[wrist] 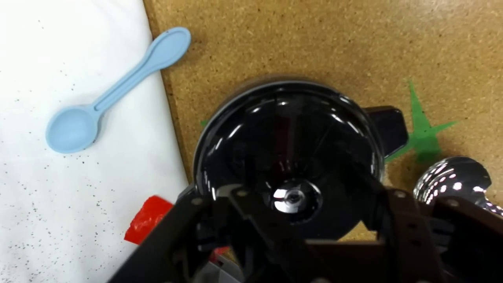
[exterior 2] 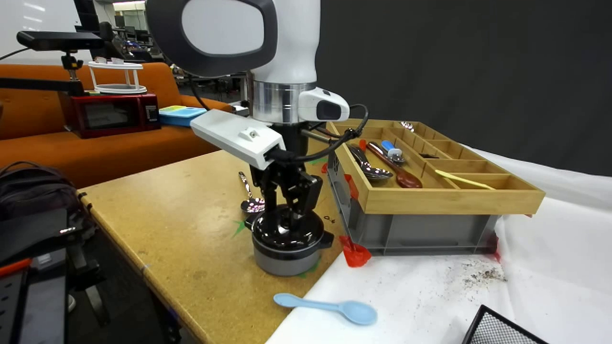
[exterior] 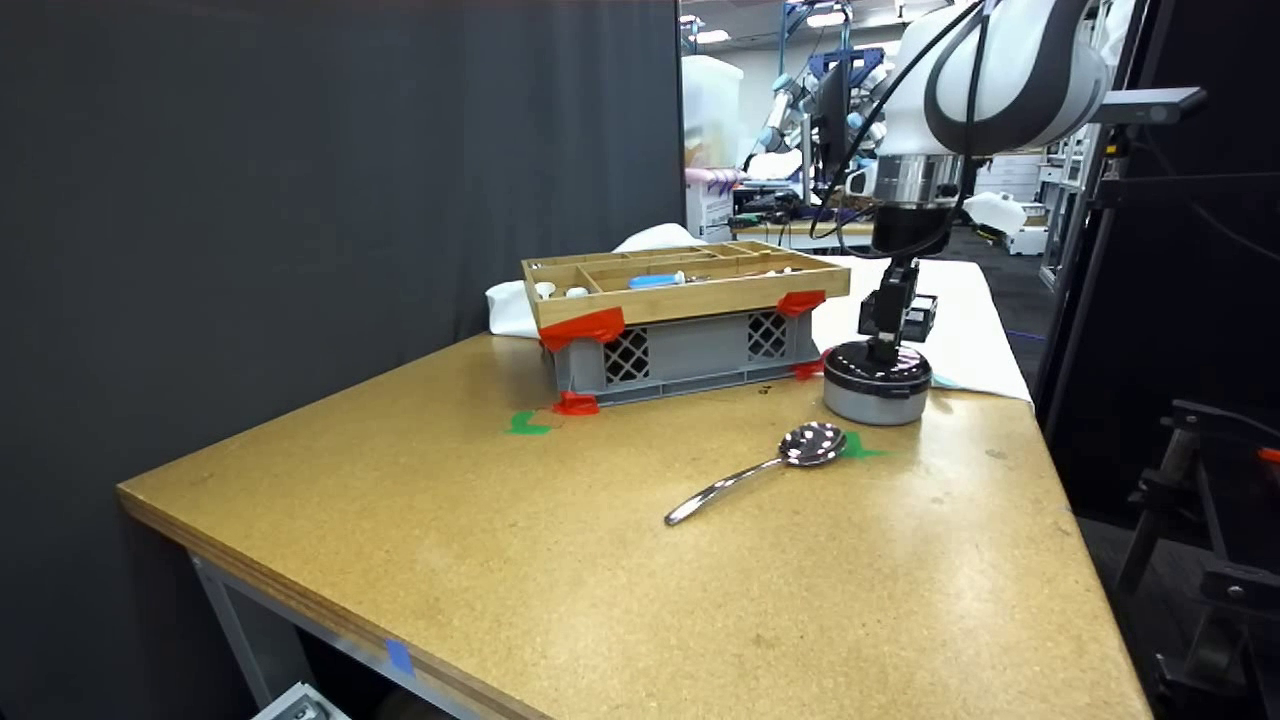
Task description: Put the marker in the grey pot and put the black lid on top of the grey pot, move the grey pot to the left
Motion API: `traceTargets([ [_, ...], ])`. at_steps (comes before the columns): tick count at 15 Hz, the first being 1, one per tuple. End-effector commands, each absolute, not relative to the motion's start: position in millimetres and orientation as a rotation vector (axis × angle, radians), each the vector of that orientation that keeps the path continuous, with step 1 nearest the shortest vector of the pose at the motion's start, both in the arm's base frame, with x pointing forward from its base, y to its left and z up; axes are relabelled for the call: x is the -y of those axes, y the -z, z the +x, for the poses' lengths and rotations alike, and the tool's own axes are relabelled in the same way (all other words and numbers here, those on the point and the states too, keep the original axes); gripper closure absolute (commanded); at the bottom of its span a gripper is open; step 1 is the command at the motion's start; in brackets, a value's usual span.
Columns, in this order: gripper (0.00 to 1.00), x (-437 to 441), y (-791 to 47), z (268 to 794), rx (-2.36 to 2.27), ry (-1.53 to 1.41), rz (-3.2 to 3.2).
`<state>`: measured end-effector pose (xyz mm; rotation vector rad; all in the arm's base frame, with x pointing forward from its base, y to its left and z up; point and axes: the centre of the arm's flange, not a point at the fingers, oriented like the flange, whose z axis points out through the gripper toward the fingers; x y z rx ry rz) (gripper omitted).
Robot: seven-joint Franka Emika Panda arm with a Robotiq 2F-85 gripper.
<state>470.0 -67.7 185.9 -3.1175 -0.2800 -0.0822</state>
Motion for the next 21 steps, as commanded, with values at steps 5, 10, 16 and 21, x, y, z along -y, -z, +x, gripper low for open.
traceTargets([
  [5, 0.00, 45.3, -218.1, 447.6, 0.335, -0.040, -3.084],
  [10, 0.00, 33.9, -250.6, 430.5, 0.371, -0.170, -3.055],
  [16, 0.00, -10.7, -272.4, 410.9, 0.527, -0.190, -3.053],
  [21, 0.00, -37.5, -273.7, 399.1, 0.713, -0.180, -3.053],
])
